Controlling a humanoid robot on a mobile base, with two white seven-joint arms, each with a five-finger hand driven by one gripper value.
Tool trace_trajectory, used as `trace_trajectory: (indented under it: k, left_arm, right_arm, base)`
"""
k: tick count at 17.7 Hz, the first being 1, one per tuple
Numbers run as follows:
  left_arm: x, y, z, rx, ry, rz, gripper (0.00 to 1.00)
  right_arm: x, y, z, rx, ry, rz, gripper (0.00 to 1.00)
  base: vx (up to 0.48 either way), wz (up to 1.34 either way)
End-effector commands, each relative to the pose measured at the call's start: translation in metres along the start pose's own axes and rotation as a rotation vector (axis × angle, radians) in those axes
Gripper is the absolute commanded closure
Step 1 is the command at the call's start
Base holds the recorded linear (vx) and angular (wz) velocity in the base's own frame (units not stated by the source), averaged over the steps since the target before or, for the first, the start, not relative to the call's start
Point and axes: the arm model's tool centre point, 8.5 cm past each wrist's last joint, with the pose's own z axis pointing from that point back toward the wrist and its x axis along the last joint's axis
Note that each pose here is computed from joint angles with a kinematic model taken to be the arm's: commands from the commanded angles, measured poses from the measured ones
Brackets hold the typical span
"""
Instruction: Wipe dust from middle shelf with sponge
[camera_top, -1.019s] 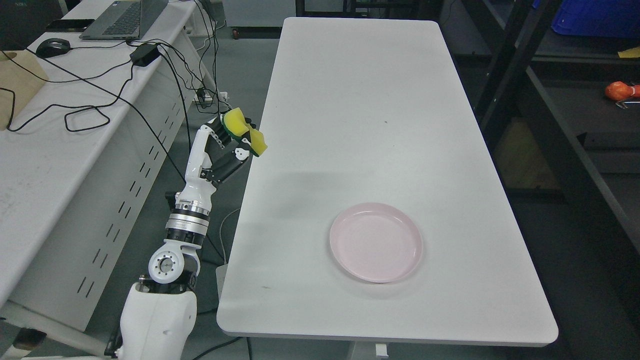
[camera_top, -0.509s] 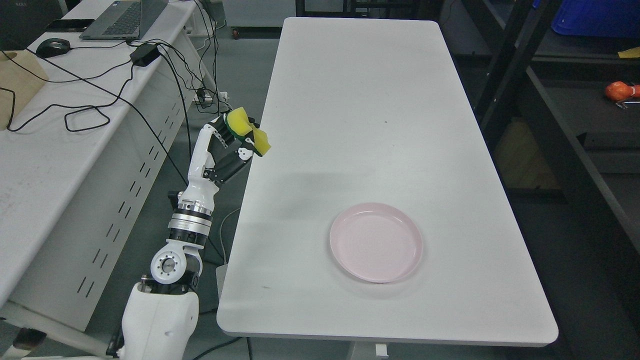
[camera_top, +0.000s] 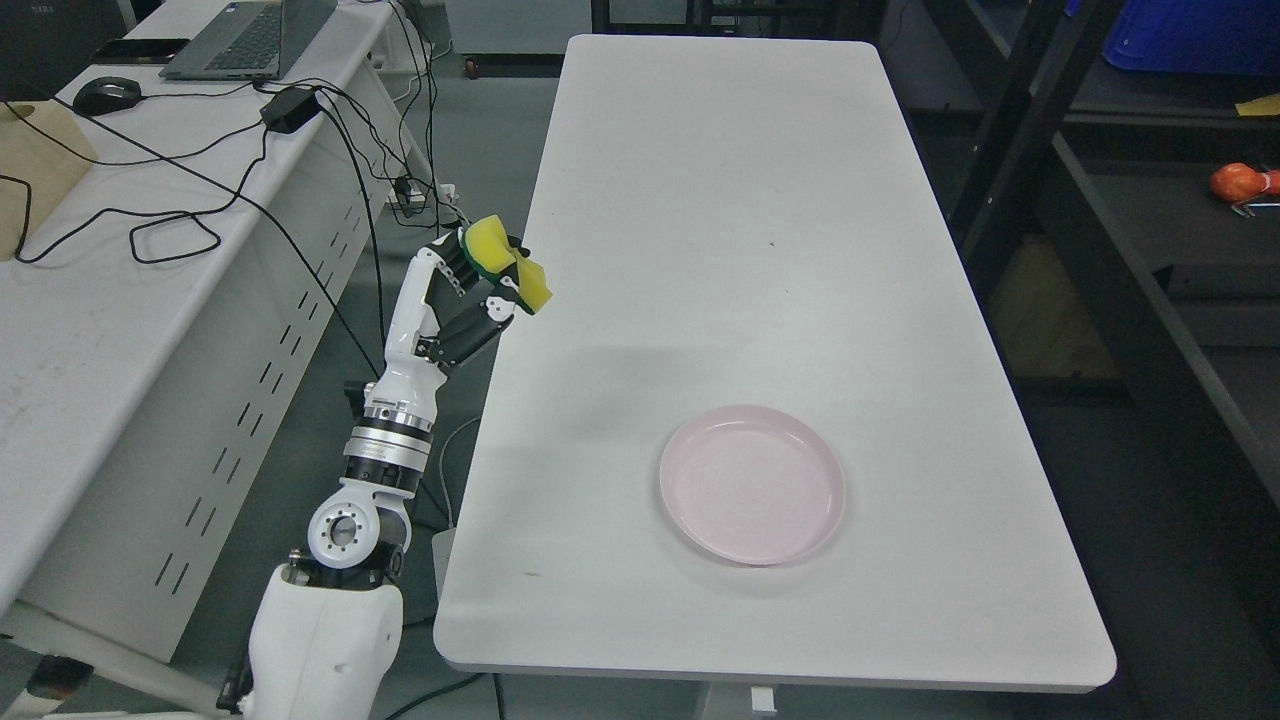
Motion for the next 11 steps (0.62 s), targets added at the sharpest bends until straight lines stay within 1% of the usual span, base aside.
trace_trajectory:
  k: [1,7,11]
  left_arm:
    - [0.0013,0.0019,0.0002,-0.013,0.0,-0.016,1.0]
    - [0.0033,0.0017,-0.0003,-0.014,-0.006,-0.017,1.0]
    - [0.0027,0.0,0.0001,-0.018,-0.004,-0.016,1.0]
  right_arm:
    - [0.0096,-0.0101,-0.0002,-0.015,-0.022,-0.003,0.0]
    - [0.0096,-0.0101,-0.0002,-0.015,-0.022,-0.003,0.0]
    - [0.0096,-0.0101,-0.0002,-0.015,-0.022,-0.003,0.0]
  base:
    - [0.0,0.0]
    - [-0.012,0.0]
    - [-0.145,0.06]
